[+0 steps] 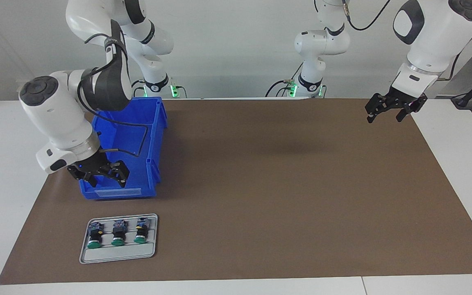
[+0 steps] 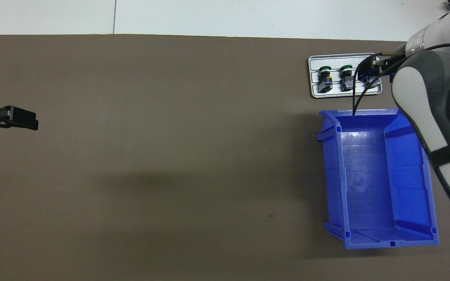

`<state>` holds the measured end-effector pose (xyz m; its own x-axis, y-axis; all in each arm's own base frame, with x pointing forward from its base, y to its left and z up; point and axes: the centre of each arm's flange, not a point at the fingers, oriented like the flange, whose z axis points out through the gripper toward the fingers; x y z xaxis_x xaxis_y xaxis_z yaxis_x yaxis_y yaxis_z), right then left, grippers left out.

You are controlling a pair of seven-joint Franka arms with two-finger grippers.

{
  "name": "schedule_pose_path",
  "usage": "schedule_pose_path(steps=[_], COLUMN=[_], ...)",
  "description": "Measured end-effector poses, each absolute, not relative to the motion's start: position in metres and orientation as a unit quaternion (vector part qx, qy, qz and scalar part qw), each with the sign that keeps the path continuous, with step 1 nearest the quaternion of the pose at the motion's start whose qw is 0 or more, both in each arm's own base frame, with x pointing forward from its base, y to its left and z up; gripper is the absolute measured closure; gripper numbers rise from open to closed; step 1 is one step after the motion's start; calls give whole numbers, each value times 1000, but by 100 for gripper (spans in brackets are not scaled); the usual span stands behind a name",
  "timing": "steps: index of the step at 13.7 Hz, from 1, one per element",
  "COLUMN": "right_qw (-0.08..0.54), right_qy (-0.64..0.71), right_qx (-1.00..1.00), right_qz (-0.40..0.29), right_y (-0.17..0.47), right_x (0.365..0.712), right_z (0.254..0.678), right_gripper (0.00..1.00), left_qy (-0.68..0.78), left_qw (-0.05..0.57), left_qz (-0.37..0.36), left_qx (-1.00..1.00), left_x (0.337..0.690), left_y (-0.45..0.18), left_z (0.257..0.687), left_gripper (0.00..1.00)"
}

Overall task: Place and press button with both arms
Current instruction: 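Reach the right gripper to the metal tray and grasp a green button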

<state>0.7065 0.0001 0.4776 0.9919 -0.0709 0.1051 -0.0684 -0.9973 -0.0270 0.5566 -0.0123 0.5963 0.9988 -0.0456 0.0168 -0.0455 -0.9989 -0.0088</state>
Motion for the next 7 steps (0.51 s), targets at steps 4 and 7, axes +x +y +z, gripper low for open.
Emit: schedule_pose_path(steps=[4, 7], right_qw=[-7, -6], right_qy=[22, -6], right_qx=[-998, -998], right_qz=[-66, -66], right_y=[-6, -11], right_x=[735, 748], right_z=[433, 398], right_gripper=[12, 13], left_qy=[23, 23], left_qw=[4, 4], left_qz=[-8, -8], left_qx=[-1000, -1000], left_x=[557, 557], left_y=[-12, -12], left_z=[596, 596], left_gripper=[0, 0])
